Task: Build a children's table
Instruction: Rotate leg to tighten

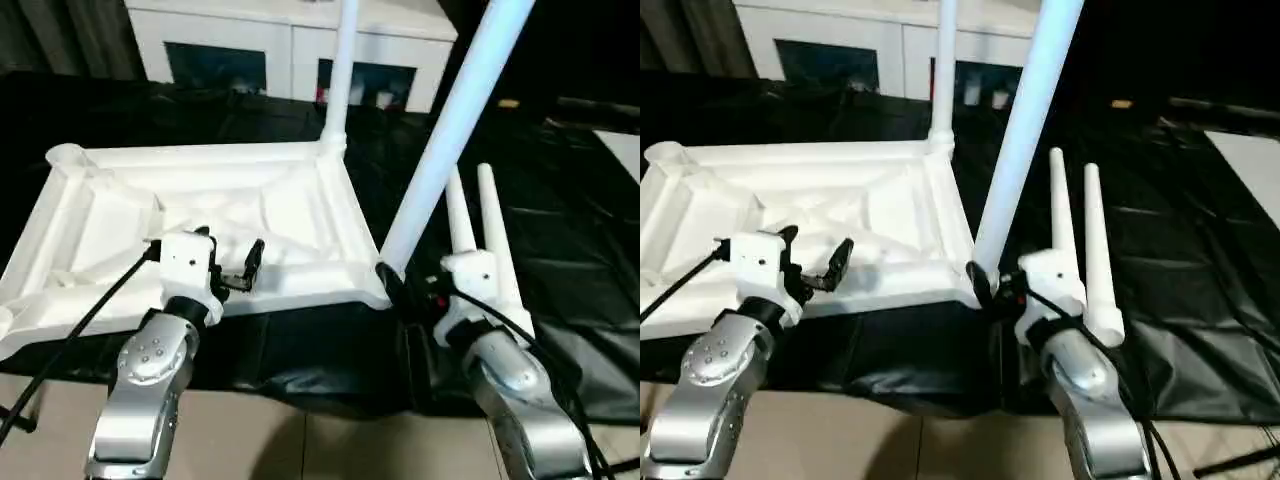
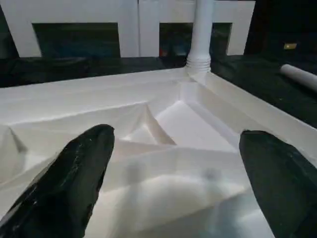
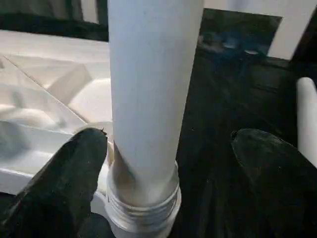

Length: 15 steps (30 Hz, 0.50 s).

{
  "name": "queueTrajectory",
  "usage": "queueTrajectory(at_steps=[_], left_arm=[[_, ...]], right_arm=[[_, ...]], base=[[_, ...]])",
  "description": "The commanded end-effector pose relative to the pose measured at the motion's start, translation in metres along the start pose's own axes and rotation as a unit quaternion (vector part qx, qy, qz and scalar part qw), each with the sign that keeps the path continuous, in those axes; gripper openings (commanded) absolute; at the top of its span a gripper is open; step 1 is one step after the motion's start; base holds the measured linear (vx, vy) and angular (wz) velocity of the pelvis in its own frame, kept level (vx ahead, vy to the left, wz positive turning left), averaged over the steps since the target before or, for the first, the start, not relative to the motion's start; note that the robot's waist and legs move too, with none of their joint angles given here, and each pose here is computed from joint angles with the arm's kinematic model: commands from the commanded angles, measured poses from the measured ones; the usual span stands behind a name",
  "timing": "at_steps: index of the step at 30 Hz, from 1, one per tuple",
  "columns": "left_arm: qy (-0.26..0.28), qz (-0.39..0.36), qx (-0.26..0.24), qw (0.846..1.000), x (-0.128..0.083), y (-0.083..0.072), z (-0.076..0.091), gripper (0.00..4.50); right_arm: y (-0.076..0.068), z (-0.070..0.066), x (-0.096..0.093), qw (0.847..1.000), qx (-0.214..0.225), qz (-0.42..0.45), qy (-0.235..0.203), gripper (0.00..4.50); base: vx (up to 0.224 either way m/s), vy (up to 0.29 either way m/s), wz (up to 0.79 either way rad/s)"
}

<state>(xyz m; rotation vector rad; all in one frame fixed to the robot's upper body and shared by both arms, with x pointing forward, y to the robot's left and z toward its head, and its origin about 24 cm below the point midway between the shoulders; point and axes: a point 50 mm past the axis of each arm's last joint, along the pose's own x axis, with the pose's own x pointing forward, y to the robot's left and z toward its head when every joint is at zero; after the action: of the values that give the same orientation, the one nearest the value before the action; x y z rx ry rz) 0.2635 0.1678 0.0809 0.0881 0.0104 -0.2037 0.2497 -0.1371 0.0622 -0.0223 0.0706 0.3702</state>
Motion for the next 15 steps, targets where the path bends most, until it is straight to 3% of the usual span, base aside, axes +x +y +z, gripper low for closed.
queueTrajectory(at_steps=[1,6,15], left_arm=[[-0.008,-0.007,-0.001,1.0,0.0031,0.0015,0.004,4.5],[-0.006,-0.004,0.003,1.0,0.0033,0.0058,0.0037,4.5],[-0.008,-0.019,0.005,1.0,0.0025,0.0029,0.0041,4.5]], right_arm=[[-0.0094,0.0052,-0.0053,1.0,-0.006,-0.008,-0.013,4.44],[-0.0128,0.0054,-0.0072,1.0,-0.013,-0.011,-0.011,4.44],[-0.0085,0.0064,-0.0092,1.0,-0.013,-0.002,-0.015,4.44]], base=[[0.0,0.0,0.0],[0.052,-0.052,0.24],[0.0,-0.05,-0.08]])
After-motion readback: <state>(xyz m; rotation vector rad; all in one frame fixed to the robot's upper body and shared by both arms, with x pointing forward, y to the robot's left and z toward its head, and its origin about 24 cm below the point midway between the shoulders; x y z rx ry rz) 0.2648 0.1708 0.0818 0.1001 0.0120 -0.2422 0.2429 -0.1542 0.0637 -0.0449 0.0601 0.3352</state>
